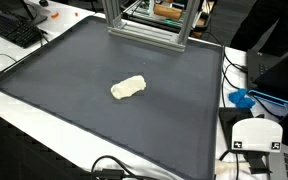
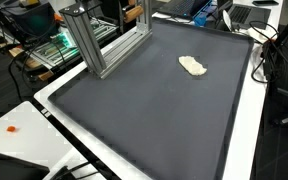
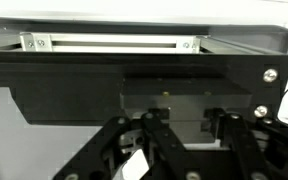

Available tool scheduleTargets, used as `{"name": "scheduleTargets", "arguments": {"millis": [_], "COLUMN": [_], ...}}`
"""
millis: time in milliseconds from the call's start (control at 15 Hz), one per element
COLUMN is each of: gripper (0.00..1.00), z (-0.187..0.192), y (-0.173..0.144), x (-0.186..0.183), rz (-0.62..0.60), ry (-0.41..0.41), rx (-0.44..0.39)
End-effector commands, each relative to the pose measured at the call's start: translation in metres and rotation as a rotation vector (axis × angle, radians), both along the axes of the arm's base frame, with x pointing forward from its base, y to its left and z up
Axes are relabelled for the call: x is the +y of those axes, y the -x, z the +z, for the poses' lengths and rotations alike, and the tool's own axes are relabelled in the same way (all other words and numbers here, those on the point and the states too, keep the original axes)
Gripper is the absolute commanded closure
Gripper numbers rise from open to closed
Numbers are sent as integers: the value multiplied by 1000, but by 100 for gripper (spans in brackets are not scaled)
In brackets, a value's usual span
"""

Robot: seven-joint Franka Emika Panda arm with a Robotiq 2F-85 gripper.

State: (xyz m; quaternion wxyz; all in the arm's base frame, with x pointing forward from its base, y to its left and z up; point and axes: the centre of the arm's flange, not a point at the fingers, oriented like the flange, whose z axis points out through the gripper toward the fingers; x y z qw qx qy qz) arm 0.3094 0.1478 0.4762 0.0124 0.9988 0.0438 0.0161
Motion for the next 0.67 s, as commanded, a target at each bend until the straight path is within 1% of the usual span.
{"name": "scheduleTargets", "arguments": {"millis": [0,67,467,533,600], "gripper": [78,78,78,28,27], "z": [-6,-5,-8,-8,-7], "y": [11,11,10,9,8], "x": [-2,-3,-6,-6,-7], "rz": [-1,-7,-16,-15,-20], "ry": [-17,-28,-33,-36,-37], "rx": [-22,-17,-6,-2,-5]}}
